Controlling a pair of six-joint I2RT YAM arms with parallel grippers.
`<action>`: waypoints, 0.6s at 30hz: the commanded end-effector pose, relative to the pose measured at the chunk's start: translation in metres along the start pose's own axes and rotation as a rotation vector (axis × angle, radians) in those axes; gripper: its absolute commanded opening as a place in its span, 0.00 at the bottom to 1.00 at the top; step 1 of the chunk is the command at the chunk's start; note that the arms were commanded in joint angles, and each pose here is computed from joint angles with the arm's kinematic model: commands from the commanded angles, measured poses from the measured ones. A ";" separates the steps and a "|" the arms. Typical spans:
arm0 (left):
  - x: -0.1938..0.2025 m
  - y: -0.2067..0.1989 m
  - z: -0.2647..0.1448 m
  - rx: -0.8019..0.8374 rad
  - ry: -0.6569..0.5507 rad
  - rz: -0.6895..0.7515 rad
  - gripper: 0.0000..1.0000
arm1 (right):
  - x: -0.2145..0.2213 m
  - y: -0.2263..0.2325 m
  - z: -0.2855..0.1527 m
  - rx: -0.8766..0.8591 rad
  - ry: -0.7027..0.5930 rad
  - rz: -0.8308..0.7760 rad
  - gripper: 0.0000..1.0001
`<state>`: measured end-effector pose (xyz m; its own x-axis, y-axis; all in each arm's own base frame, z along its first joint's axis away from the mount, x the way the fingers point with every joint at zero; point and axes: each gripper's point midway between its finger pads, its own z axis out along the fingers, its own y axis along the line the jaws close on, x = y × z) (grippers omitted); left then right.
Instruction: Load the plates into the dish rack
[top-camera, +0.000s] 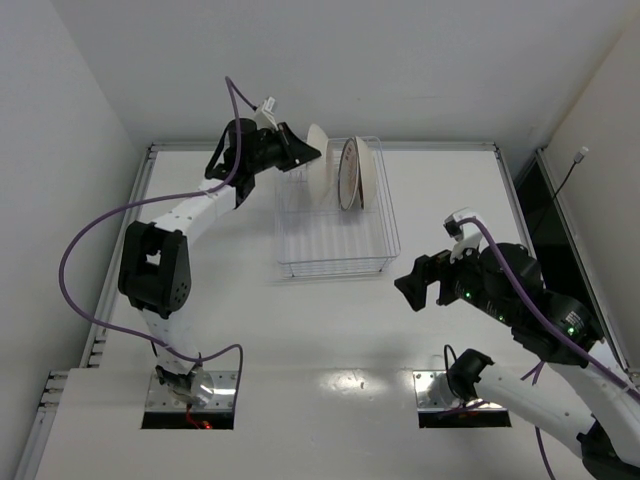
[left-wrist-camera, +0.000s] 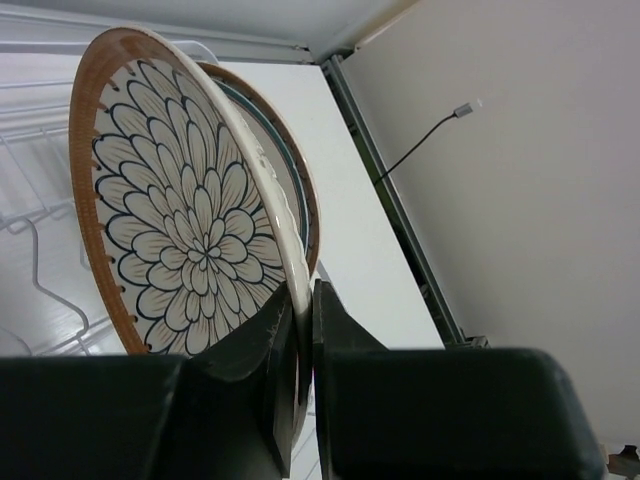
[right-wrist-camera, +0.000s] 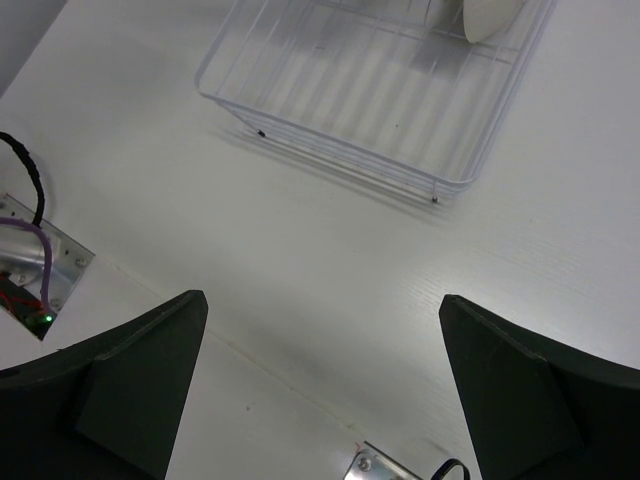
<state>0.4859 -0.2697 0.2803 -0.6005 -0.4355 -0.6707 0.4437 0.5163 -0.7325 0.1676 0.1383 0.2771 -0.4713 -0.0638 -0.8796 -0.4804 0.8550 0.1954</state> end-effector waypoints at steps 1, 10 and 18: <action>-0.049 -0.054 -0.014 0.153 -0.165 0.145 0.00 | -0.001 0.001 -0.001 -0.002 -0.009 0.020 1.00; -0.049 -0.025 -0.011 0.048 -0.210 0.118 0.00 | -0.001 0.003 -0.001 -0.011 -0.007 0.020 1.00; -0.048 -0.003 -0.002 -0.050 -0.265 0.059 0.00 | 0.003 0.001 -0.004 -0.004 0.015 0.018 1.00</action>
<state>0.4977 -0.2544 0.2441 -0.5762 -0.4864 -0.6569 0.3232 0.6025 -0.7297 0.1645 0.1369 0.2726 -0.4919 -0.0681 -0.8680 -0.4743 0.8570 0.2015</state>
